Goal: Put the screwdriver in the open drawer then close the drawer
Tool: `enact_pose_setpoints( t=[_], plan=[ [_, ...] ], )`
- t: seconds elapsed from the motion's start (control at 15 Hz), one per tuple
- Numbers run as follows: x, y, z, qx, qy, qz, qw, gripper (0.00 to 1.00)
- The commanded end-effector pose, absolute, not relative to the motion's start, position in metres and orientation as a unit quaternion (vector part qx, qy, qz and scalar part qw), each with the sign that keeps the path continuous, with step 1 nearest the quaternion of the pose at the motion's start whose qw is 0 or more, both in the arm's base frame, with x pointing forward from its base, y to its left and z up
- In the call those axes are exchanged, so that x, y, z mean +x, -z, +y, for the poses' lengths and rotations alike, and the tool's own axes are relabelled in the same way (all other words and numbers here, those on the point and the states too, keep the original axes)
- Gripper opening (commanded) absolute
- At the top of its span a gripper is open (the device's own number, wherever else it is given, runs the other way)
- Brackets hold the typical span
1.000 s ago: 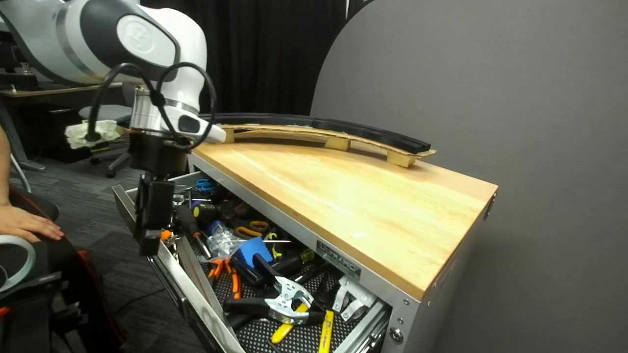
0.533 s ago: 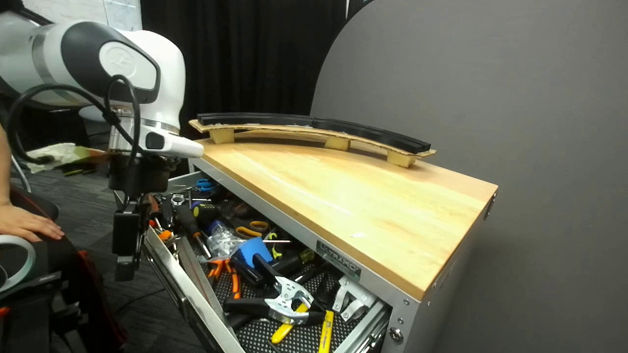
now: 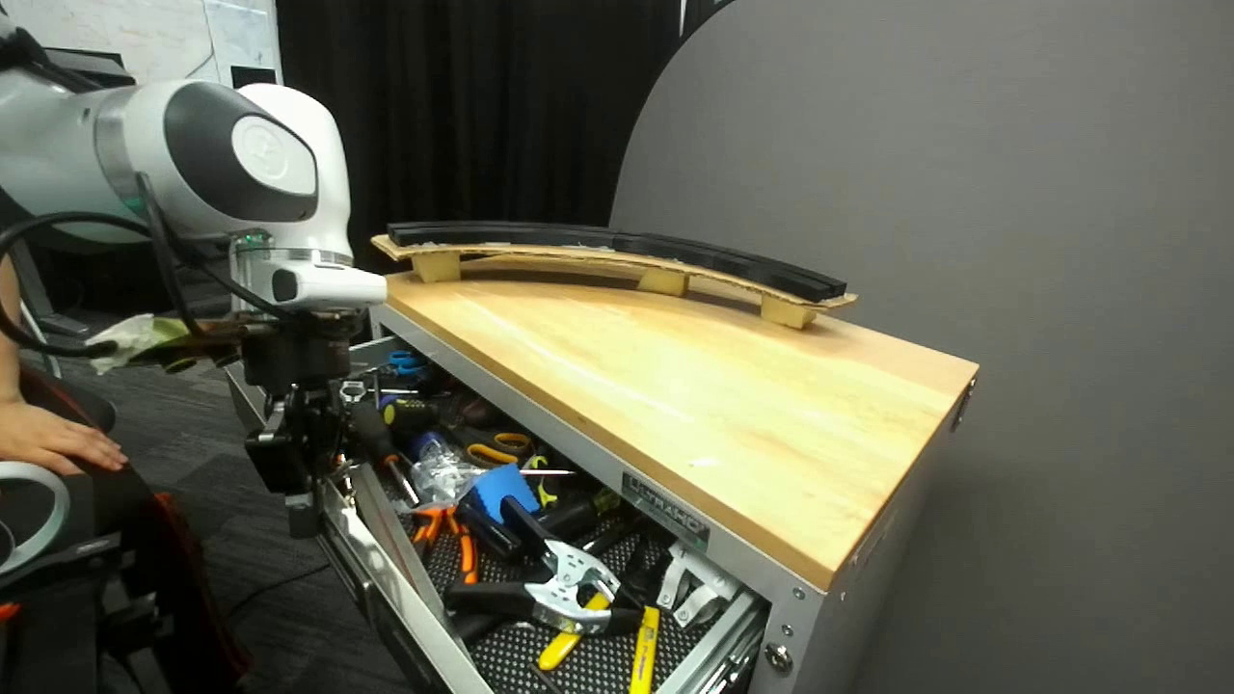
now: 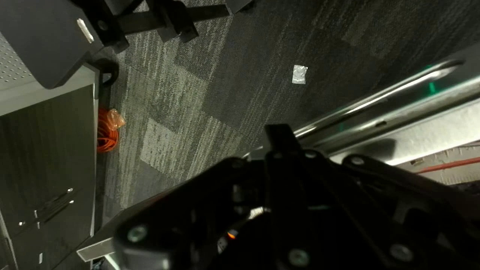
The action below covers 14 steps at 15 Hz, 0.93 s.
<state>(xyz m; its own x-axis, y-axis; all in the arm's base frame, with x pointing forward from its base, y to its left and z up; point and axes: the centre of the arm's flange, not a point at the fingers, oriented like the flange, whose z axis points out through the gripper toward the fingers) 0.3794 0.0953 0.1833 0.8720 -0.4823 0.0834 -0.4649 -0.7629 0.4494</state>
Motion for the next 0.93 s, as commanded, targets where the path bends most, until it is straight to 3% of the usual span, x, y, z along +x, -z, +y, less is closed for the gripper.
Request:
enact_pose_setpoints(
  t=[0.0, 0.87],
  plan=[
    [0.403, -0.155, 0.107, 0.931, -0.002, -0.274, 0.240, 0.00],
    [0.510, -0.151, 0.134, 0.907, -0.126, -0.336, 0.220, 0.00]
  ],
)
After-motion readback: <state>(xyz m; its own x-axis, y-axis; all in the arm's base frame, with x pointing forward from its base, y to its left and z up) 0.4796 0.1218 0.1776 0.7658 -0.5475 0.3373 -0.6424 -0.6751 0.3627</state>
